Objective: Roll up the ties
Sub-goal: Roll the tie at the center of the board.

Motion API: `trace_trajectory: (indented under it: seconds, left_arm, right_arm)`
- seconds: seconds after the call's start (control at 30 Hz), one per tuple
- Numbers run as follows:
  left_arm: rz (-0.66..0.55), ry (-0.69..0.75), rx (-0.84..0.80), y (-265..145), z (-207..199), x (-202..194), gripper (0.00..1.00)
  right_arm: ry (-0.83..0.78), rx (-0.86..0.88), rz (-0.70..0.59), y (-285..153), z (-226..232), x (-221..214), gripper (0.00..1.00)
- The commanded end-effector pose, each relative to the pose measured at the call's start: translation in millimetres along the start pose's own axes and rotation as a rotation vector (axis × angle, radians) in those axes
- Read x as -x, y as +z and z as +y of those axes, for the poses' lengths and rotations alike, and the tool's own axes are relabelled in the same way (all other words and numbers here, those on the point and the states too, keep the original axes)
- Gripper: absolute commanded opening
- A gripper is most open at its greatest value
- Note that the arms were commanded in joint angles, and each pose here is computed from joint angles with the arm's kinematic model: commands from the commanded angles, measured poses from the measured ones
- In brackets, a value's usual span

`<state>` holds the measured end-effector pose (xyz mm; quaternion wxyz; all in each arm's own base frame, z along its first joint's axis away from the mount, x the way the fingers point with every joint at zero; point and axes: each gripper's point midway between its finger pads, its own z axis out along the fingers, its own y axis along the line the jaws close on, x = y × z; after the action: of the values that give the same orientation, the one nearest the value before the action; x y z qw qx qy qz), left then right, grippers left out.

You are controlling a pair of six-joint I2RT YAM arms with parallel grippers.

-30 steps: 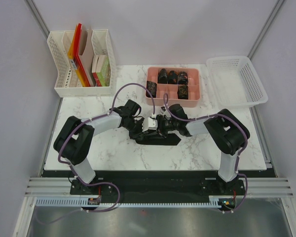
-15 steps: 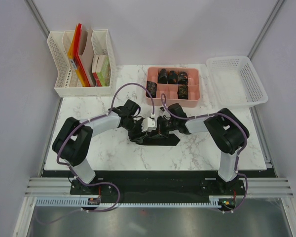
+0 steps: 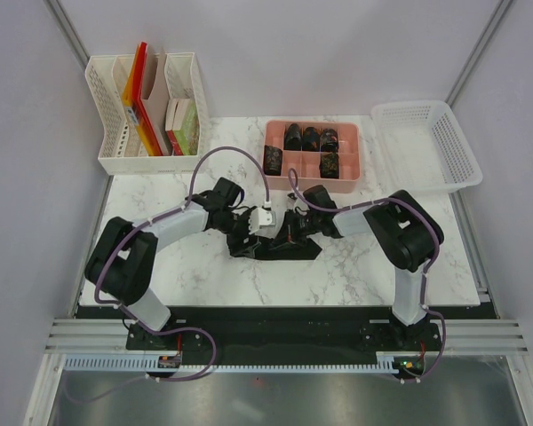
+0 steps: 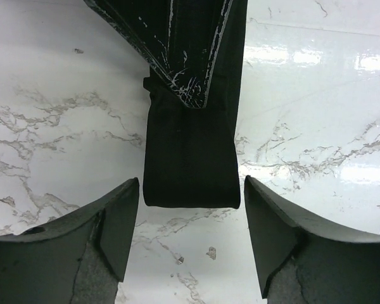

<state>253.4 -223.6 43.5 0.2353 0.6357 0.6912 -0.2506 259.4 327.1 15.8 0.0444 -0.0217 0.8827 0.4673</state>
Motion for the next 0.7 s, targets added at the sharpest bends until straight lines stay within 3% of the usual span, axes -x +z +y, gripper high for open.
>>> trace_trajectory:
  seconds: [0.0, 0.1, 0.2, 0.33, 0.4, 0.67]
  left_arm:
    - [-0.063, 0.028, 0.017, 4, 5, 10, 0.75]
    - [-0.085, 0.040, 0.020, 7, 7, 15, 0.76]
    - [-0.085, 0.072, 0.015, 11, 7, 19, 0.67]
    - [-0.102, 0.110, 0.009, 10, 3, 35, 0.44]
    - [-0.092, 0.115, -0.007, 13, 0, 41, 0.40]
    - [-0.082, 0.082, -0.041, 29, -6, 58, 0.42]
  right_arm:
    - [0.028, -0.189, 0.020, 8, -56, -13, 0.00]
    - [0.023, -0.185, 0.023, 9, -55, -13, 0.00]
    - [0.032, -0.185, 0.027, 9, -54, -14, 0.00]
    - [0.031, -0.175, 0.029, 13, -48, -15, 0.00]
    - [0.028, -0.166, 0.035, 17, -43, -16, 0.00]
    - [0.047, -0.138, 0.048, 27, -32, -20, 0.00]
